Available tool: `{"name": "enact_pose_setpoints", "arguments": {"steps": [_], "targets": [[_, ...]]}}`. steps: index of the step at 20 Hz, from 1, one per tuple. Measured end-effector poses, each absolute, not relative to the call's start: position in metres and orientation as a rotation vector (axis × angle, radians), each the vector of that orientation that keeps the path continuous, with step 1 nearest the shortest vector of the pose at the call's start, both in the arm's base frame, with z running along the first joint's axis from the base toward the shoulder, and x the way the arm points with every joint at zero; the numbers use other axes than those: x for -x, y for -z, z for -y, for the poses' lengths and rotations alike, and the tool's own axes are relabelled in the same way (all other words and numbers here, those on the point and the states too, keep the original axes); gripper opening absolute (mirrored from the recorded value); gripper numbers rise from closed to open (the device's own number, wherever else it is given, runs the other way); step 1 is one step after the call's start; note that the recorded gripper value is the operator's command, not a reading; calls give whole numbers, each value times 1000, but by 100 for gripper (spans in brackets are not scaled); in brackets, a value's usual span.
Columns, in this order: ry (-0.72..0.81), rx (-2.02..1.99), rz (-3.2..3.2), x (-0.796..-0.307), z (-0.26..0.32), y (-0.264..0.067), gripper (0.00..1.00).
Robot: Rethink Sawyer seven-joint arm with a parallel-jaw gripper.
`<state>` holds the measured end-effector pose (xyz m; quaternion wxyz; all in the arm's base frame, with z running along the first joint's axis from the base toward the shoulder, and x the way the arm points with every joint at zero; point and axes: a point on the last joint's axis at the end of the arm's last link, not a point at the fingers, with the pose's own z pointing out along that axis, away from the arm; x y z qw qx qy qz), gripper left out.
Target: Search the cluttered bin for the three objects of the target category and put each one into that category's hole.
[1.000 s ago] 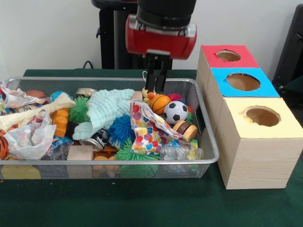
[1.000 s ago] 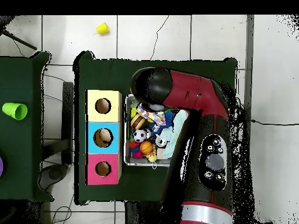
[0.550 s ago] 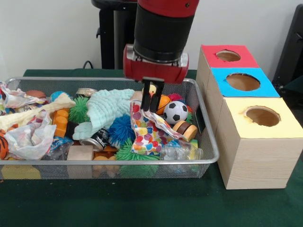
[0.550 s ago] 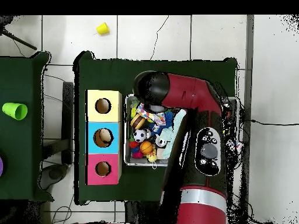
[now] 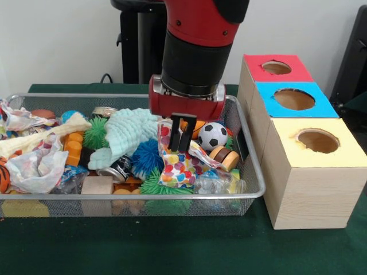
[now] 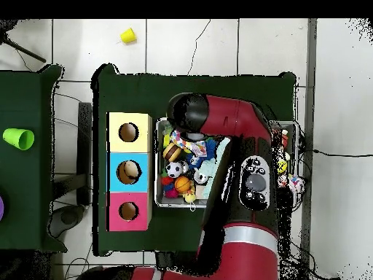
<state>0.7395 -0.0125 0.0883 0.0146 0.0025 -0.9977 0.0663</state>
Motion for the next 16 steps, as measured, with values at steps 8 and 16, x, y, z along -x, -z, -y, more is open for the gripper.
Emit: {"name": "enact_pose_setpoints", "arguments": {"steps": [8,16], "targets": [[-215,-31,3116,-746,7,-78,0],[-221,-58,3120,-748,-2,-67,0]]}}
